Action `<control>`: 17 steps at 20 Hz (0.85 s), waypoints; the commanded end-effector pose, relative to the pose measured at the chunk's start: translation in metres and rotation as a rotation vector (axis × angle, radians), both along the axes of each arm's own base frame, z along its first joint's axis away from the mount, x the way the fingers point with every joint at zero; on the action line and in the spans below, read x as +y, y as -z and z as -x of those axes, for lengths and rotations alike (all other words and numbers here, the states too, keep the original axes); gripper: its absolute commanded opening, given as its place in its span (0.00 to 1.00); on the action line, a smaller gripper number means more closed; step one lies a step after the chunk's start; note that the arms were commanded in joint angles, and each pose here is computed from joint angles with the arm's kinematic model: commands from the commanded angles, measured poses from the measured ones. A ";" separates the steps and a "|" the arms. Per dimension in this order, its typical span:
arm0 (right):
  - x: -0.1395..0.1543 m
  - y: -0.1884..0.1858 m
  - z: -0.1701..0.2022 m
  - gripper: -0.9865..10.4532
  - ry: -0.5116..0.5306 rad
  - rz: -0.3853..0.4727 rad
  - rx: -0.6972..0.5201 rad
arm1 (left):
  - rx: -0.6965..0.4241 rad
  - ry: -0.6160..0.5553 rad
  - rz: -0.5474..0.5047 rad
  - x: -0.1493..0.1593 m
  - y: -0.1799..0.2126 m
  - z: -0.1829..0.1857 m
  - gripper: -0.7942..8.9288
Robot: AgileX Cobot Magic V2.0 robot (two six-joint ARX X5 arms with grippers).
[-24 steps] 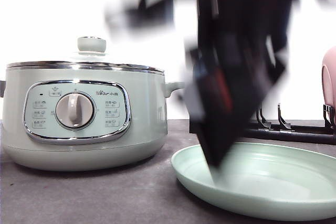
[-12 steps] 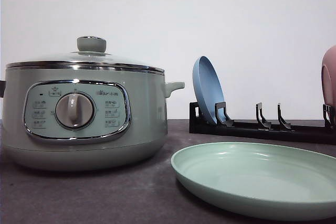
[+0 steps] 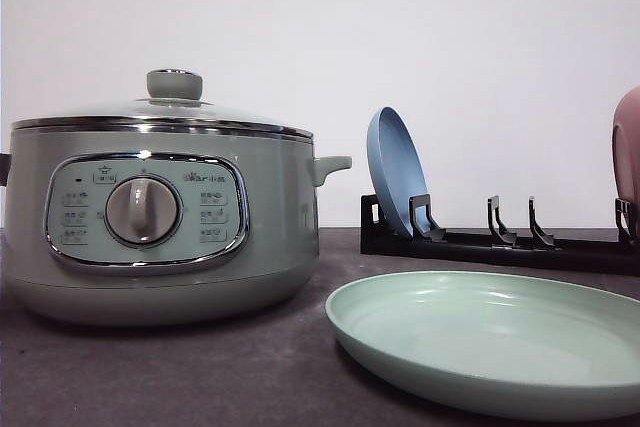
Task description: The right arm pick the green plate and place it on desk, then the left arm uncap open the steamer lid, the right arm pick the potato and place it on the plate, then the right arm cap close the steamer lid
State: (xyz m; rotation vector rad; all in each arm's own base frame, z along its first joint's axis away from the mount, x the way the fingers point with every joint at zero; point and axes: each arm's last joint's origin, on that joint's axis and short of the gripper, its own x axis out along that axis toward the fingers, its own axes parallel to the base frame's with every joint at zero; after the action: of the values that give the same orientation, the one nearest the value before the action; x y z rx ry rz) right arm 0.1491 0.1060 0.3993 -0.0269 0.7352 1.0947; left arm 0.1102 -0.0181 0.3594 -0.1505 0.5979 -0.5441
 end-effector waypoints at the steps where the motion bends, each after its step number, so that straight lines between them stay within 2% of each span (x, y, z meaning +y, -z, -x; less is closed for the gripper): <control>1: 0.002 -0.003 -0.001 0.35 -0.019 -0.002 -0.025 | -0.028 0.006 0.006 0.000 -0.008 0.000 0.54; 5: 0.002 -0.003 -0.001 0.35 -0.019 -0.002 -0.024 | 0.006 -0.004 0.017 -0.001 -0.014 -0.006 0.54; 9: 0.001 -0.003 -0.001 0.35 -0.019 -0.001 -0.024 | 0.035 -0.004 -0.004 -0.004 -0.046 -0.027 0.54; 13: 0.001 -0.003 -0.001 0.35 -0.019 -0.001 -0.025 | 0.113 -0.010 -0.090 -0.018 -0.073 -0.067 0.54; 17: 0.001 -0.003 -0.001 0.35 -0.019 0.002 -0.028 | 0.185 0.010 -0.187 -0.041 -0.077 -0.113 0.54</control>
State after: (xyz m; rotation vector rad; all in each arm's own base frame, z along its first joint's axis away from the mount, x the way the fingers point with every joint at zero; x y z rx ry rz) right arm 0.1492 0.1060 0.3992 -0.0386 0.7280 1.0990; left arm 0.2203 -0.0584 0.4330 -0.0368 0.8439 -0.4749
